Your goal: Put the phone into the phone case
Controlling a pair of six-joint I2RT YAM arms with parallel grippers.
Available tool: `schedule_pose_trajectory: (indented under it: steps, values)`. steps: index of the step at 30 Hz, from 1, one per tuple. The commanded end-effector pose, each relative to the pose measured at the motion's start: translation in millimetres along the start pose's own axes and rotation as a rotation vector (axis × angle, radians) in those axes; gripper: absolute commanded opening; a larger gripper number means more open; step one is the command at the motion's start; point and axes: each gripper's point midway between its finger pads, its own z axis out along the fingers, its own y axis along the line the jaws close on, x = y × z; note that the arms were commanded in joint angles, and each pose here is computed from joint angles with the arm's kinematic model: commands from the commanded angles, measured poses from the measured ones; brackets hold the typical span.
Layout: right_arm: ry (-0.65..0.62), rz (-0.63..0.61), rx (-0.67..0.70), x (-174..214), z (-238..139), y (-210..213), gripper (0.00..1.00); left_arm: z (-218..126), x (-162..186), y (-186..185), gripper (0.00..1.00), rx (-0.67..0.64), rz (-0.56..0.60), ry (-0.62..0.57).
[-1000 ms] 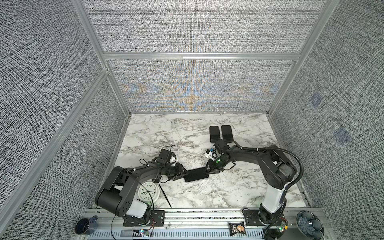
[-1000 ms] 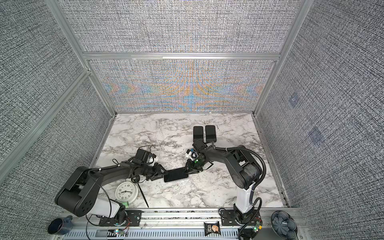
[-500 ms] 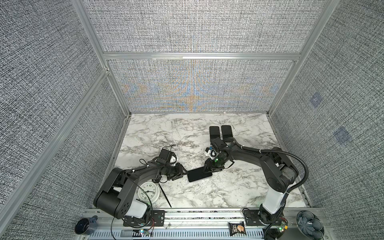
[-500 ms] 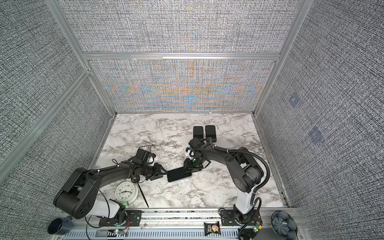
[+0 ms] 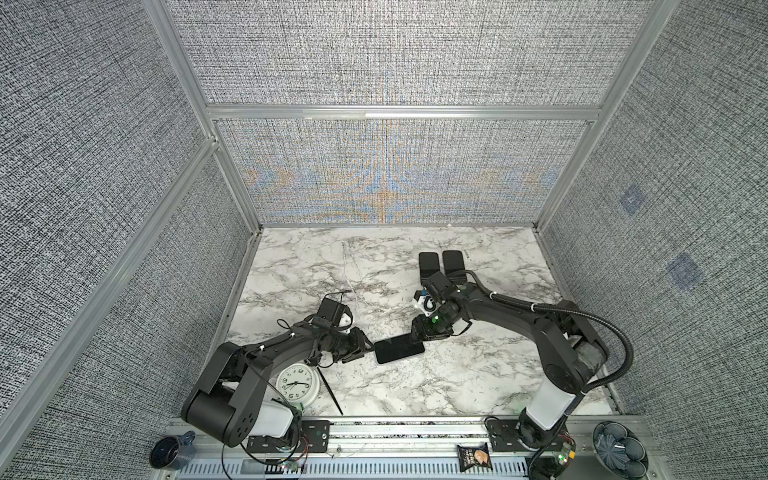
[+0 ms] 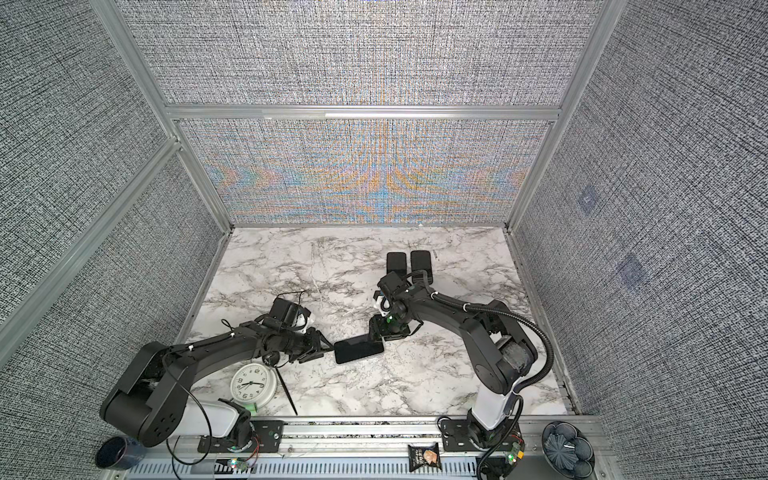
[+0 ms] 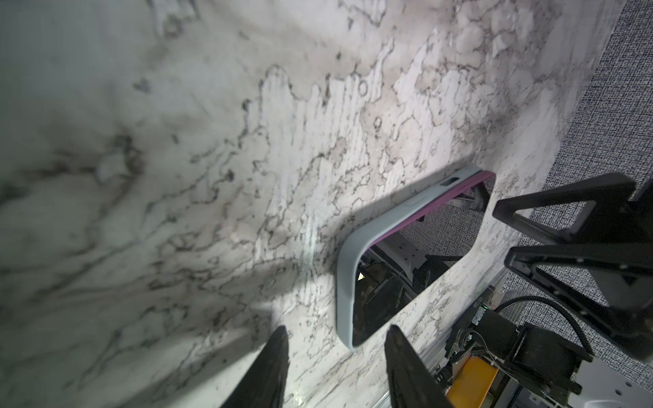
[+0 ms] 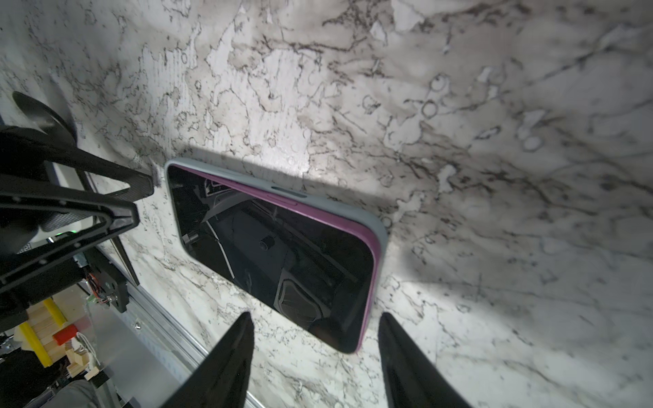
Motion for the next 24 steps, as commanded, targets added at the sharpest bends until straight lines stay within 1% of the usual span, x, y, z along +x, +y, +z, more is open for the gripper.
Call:
schedule_pose_trajectory:
  steps: [1, 4, 6, 9, 10, 18, 24]
  values:
    - [0.002, -0.001, 0.038, 10, -4, -7, 0.53, -2, 4, -3, 0.47, -0.003, -0.009, 0.002]
    - [-0.013, -0.001, 0.048, 14, -7, -8, 0.45, -2, 7, -8, 0.47, 0.005, -0.013, 0.004]
    - [-0.019, -0.001, 0.048, 18, -7, -8, 0.42, 0, 8, -11, 0.47, 0.003, -0.017, 0.009]
    - [-0.033, 0.002, 0.039, 16, -6, -5, 0.41, 4, 10, -15, 0.47, 0.001, -0.018, 0.017]
    - [-0.008, 0.015, 0.048, 26, 0, -12, 0.41, 6, 11, -15, 0.47, 0.0, -0.019, 0.021]
    - [0.002, 0.02, 0.041, 29, 7, -12, 0.41, 20, 14, -20, 0.46, -0.007, -0.008, 0.053]
    - [0.007, 0.022, 0.029, 29, 10, -11, 0.38, 21, 14, -21, 0.46, -0.006, -0.006, 0.05]
